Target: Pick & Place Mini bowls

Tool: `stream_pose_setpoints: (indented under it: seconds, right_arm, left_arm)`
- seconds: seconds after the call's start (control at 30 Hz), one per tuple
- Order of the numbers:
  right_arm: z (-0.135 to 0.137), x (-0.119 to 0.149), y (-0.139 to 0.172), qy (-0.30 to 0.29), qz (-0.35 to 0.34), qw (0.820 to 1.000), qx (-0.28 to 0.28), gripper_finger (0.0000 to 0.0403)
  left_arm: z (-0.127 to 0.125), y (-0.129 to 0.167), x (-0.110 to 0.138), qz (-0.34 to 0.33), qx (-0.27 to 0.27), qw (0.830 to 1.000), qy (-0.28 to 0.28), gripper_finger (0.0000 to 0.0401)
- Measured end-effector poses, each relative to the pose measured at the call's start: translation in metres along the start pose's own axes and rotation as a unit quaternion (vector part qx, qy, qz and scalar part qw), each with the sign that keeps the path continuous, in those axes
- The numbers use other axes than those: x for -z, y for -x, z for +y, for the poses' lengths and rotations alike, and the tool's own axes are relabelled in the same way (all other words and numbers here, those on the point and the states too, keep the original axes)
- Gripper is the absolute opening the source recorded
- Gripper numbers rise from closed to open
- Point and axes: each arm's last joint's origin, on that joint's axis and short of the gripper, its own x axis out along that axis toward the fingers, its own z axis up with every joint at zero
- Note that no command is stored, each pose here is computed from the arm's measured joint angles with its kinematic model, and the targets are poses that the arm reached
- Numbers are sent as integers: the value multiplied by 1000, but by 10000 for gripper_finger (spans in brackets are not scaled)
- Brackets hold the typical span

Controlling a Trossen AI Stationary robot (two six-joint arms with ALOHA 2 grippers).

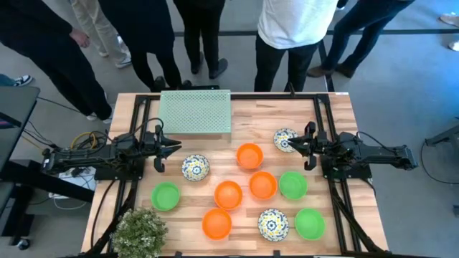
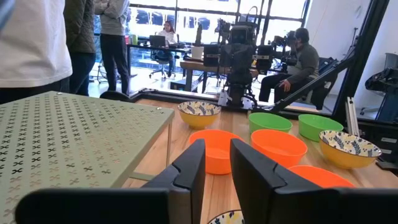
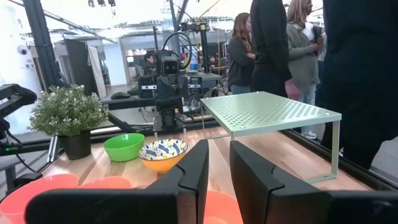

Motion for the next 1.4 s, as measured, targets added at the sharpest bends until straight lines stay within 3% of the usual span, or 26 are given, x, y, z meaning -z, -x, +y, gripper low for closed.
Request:
stream_pose_setpoints:
  seconds: [1.03, 1.23, 1.4]
  right_arm:
    - [0, 0, 0, 0, 0, 1000, -1, 61]
    - [0, -1, 0, 13, -6, 1000, -1, 61]
    - [0, -1, 0, 26, -6, 1000, -1, 61]
  left_arm:
    - [0, 0, -1, -4, 0, 1000, 1, 76]
    - [0, 0, -1, -8, 1, 998, 55, 76]
    - [0, 0, -3, -17, 2, 998, 60, 76]
